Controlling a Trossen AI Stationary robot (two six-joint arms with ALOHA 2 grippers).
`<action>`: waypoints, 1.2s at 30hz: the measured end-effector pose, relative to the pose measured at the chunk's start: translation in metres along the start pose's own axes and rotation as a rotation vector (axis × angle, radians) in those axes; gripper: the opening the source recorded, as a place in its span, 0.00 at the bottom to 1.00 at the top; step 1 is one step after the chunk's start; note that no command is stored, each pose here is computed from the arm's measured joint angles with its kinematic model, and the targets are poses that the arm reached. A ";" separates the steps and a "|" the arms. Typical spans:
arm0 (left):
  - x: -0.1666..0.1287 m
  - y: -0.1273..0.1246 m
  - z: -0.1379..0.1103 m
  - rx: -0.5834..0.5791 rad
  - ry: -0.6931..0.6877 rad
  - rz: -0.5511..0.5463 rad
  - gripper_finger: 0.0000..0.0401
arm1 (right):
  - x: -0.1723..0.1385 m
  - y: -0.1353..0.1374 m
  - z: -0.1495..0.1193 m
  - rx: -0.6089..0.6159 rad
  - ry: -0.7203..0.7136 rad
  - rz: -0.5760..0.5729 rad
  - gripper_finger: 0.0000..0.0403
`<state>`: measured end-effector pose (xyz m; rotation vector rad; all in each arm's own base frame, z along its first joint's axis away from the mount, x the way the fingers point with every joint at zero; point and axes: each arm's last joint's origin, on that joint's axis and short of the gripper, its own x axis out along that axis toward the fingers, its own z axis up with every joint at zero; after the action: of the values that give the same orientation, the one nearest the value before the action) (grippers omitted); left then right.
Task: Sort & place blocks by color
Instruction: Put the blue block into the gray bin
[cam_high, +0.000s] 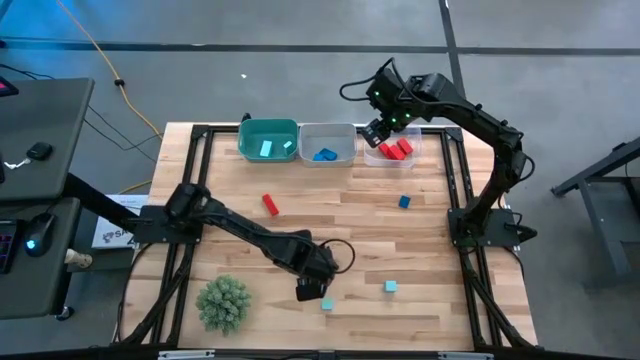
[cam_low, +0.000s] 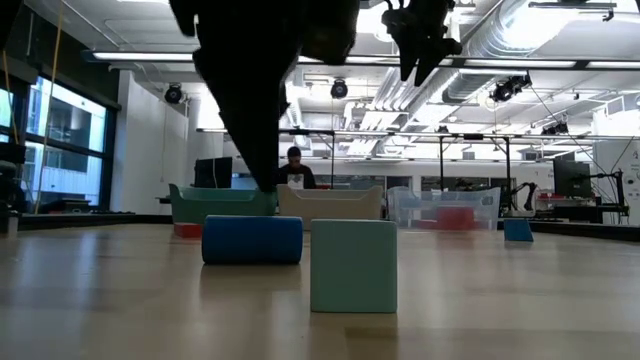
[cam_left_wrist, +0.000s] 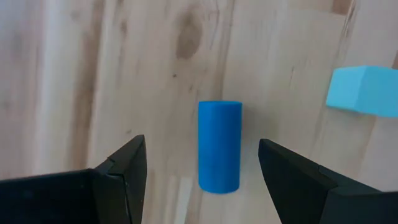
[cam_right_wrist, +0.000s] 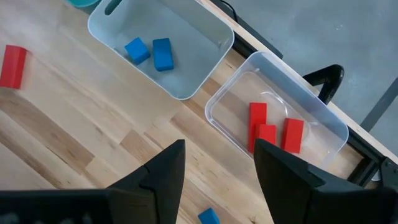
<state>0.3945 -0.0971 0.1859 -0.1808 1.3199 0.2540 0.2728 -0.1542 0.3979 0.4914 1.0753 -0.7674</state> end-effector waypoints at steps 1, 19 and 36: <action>0.003 -0.001 0.000 -0.003 0.005 0.001 0.58 | 0.000 0.000 0.000 -0.001 0.004 -0.001 0.45; 0.027 -0.005 0.002 -0.022 0.029 -0.012 0.58 | 0.000 -0.001 -0.004 -0.006 0.038 -0.015 0.45; 0.046 -0.006 -0.001 0.006 0.080 0.012 0.32 | 0.000 -0.001 -0.004 -0.007 0.046 -0.015 0.45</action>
<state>0.4052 -0.0992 0.1408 -0.1795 1.4010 0.2547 0.2693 -0.1523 0.3958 0.4969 1.1253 -0.7687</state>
